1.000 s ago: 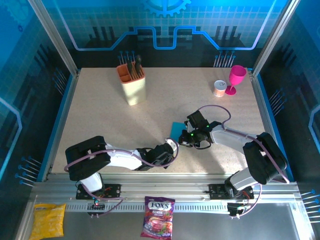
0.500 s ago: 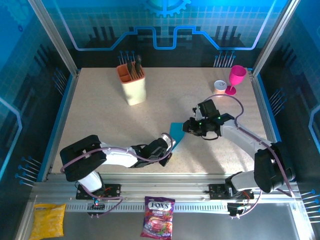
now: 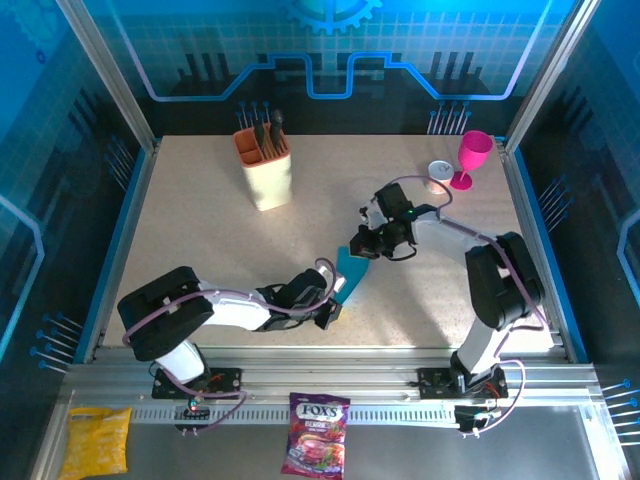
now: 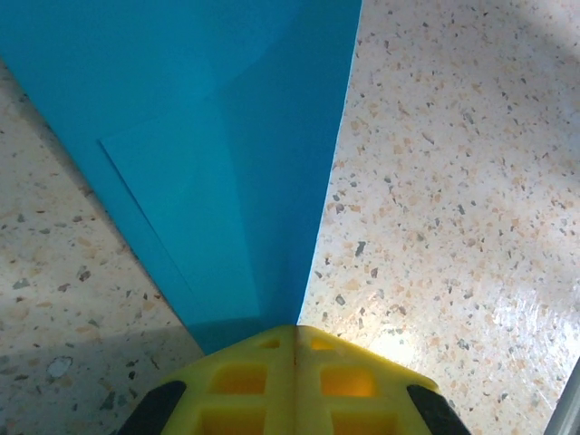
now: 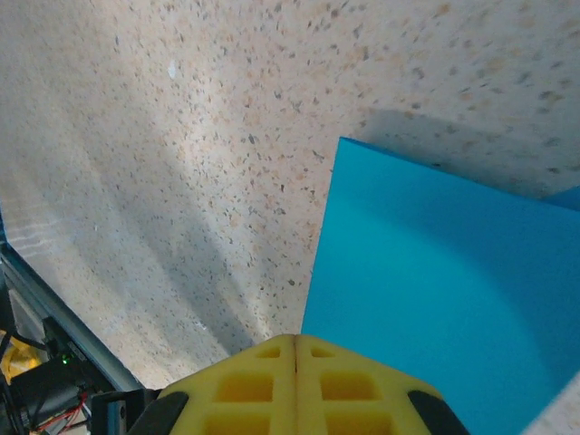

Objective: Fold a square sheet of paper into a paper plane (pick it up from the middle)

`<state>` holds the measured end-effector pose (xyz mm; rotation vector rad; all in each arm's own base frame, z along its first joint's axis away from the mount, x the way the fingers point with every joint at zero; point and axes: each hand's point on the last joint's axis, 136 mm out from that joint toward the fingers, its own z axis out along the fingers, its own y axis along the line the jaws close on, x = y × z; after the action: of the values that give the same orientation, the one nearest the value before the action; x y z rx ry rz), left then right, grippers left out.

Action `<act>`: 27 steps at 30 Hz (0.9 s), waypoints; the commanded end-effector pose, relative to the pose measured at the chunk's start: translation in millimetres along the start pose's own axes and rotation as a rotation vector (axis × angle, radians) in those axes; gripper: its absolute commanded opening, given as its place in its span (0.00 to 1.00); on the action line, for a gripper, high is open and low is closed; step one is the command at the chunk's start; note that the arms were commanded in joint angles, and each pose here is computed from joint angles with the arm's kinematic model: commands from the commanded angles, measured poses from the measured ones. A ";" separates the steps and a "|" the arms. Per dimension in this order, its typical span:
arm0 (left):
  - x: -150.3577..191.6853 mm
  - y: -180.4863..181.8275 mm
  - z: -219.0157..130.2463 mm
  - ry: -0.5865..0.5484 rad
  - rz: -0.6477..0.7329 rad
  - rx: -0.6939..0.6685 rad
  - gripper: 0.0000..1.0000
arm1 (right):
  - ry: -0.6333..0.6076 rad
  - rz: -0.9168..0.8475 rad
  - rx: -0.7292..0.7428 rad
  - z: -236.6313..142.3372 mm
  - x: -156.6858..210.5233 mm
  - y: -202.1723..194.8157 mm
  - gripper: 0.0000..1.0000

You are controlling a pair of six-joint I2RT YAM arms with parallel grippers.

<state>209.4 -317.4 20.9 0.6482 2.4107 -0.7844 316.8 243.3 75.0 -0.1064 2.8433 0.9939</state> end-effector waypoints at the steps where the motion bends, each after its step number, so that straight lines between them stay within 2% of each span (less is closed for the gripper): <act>1: 2.8 -1.4 -0.5 0.005 -0.029 0.043 0.00 | 0.057 -0.057 -0.035 14.5 4.6 15.4 0.04; 12: 4.9 3.7 -1.0 0.007 -0.040 0.049 0.00 | 0.138 -0.017 0.029 55.5 4.7 -6.8 0.01; 20: 5.5 10.0 -3.3 -0.010 -0.057 0.028 0.00 | 0.167 0.019 0.053 64.3 8.0 -21.2 0.00; 23: 6.7 11.5 -3.9 -0.014 -0.063 0.023 0.00 | 0.154 0.029 0.033 59.1 5.7 -17.6 0.04; 27: 5.9 14.0 -5.3 -0.029 -0.076 0.016 0.00 | 0.100 0.020 -0.018 37.9 -7.0 -1.3 0.20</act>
<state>210.1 -309.5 17.3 0.5962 2.4060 -0.8474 320.0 268.7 17.8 -0.1413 2.9949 0.9952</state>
